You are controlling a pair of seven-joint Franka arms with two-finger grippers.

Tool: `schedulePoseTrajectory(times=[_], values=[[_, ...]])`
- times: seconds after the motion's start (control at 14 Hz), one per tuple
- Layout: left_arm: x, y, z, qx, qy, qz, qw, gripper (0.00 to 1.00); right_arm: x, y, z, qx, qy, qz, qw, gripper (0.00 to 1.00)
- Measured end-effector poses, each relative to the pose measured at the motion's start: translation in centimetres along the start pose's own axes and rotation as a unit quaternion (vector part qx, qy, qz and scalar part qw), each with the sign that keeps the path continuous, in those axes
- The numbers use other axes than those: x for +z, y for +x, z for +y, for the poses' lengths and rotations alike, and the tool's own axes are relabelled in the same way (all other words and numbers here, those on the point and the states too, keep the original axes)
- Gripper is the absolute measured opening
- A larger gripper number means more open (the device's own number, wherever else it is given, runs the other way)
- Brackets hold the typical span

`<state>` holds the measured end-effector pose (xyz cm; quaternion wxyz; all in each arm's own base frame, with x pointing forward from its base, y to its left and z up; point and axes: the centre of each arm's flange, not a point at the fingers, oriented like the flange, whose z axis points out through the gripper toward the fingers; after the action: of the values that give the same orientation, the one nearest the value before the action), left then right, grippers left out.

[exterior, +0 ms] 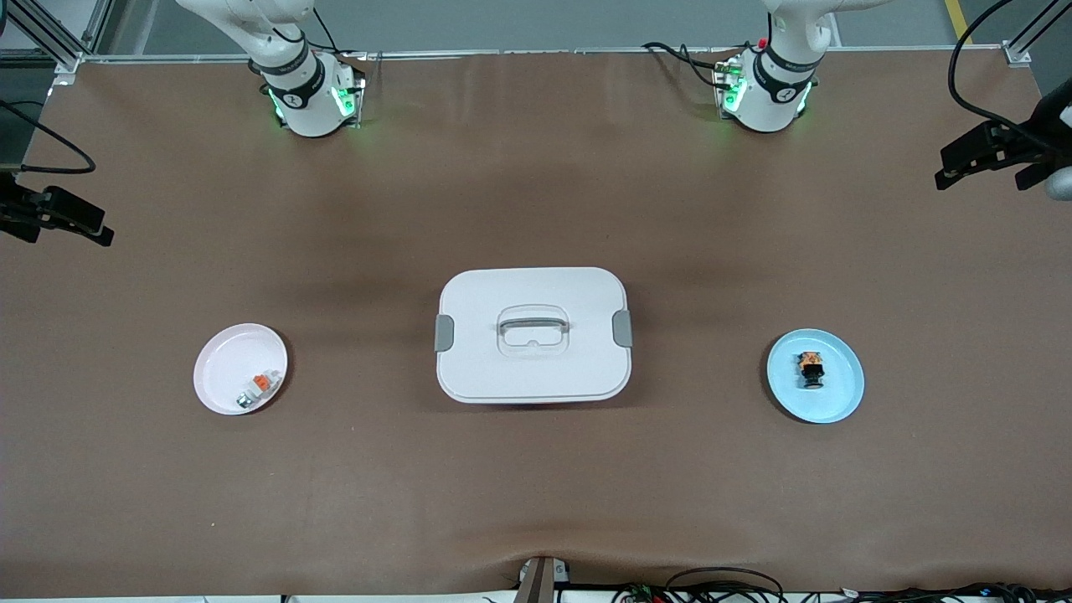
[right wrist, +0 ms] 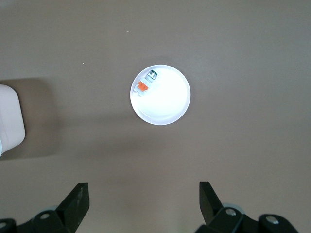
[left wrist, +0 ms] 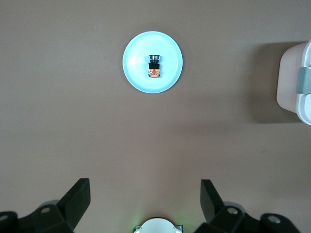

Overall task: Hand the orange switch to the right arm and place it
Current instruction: 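Move the left gripper toward the orange switch on the blue plate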

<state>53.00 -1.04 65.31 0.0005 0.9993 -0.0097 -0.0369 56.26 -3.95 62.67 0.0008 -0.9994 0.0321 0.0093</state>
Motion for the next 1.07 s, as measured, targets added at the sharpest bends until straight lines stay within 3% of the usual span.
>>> schedulePoseTrajectory(times=[0.36,0.64,0.86,1.07], values=[[4.7,2.5,-2.6,-0.033,-0.005,-0.028,0.999,1.00,0.0,0.0,0.0,0.000,0.000,0.000,1.000,1.00],[9.0,3.8,-3.2,-0.127,-0.004,-0.022,0.992,1.00,0.0,0.0,0.0,0.000,0.000,0.000,1.000,1.00],[12.3,4.7,-3.3,-0.223,-0.005,-0.006,0.975,1.00,0.0,0.0,0.1,0.001,0.000,0.000,1.000,1.00],[17.0,6.5,-3.4,-0.337,-0.015,0.022,0.941,1.00,0.0,0.0,0.2,0.001,0.000,0.000,1.000,1.00]])
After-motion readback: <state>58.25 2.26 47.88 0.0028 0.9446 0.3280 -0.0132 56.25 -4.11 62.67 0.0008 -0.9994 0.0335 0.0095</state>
